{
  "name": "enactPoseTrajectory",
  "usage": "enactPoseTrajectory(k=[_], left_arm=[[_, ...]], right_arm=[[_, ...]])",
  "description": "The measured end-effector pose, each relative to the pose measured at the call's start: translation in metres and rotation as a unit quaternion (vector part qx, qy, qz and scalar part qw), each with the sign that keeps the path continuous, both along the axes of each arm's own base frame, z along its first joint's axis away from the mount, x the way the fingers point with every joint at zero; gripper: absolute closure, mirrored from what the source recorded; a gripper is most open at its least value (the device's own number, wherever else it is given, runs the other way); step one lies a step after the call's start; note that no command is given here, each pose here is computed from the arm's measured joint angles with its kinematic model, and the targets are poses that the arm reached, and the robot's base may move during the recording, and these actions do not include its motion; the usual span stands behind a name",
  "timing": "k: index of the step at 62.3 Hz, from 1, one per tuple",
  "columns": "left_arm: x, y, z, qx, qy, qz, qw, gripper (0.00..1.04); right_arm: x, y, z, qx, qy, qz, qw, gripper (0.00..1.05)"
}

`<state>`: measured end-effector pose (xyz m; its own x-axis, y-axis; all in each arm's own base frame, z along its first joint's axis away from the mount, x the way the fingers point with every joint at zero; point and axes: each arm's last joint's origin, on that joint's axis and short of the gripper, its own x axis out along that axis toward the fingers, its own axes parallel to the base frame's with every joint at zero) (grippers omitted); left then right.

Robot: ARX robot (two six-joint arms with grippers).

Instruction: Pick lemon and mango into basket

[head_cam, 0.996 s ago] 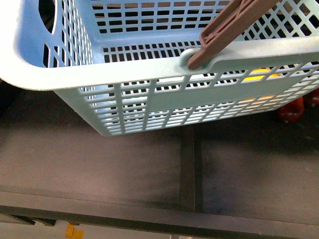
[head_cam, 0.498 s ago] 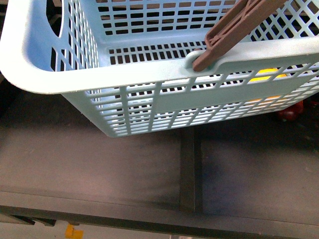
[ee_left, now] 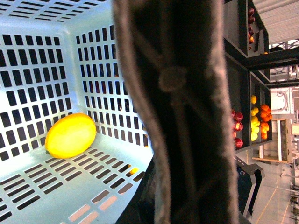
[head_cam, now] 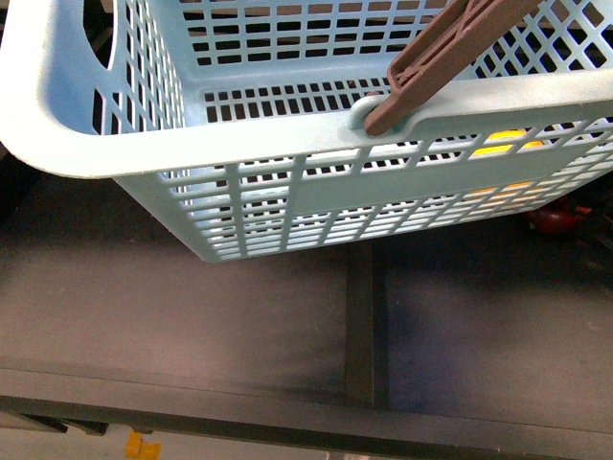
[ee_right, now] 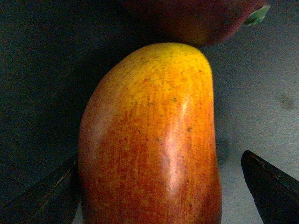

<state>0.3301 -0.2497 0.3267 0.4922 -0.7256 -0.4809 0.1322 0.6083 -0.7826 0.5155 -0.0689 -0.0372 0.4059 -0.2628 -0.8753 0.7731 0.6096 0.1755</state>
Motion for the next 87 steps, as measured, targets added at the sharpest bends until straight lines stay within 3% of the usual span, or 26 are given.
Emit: enactPoseTrajectory(k=[3,10,14,28,45,65,78,87], left_arm=[[0.000,0.000,0.000,0.000,0.000,-0.001,1.000,1.01],[0.000,0.000,0.000,-0.001,0.001,-0.001,1.000,1.01],[0.000,0.000,0.000,0.000,0.000,0.000,1.000,1.01],[0.000,0.000,0.000,0.000,0.000,0.000,1.000,1.01],[0.000,0.000,0.000,0.000,0.000,0.000,1.000,1.01],[0.000,0.000,0.000,0.000,0.000,0.000,1.000,1.01],[0.000,0.000,0.000,0.000,0.000,0.000,1.000,1.01],[0.000,0.000,0.000,0.000,0.000,0.000,1.000,1.01]], right_arm=[[0.000,0.001,0.000,-0.002,0.000,-0.001,1.000,0.10],[-0.005,0.002,-0.003,-0.003,-0.002,0.001,1.000,0.32],[-0.009,0.002,-0.001,-0.003,-0.009,0.006,1.000,0.38],[-0.034,-0.009,0.026,-0.010,-0.046,0.048,0.998,0.40],[-0.089,-0.040,0.117,-0.059,-0.141,0.111,0.982,0.40],[-0.180,-0.043,0.220,-0.113,-0.245,0.231,0.935,0.40],[-0.217,-0.013,0.292,-0.154,-0.341,0.288,0.882,0.40],[-0.223,0.021,0.317,-0.163,-0.385,0.327,0.847,0.40]])
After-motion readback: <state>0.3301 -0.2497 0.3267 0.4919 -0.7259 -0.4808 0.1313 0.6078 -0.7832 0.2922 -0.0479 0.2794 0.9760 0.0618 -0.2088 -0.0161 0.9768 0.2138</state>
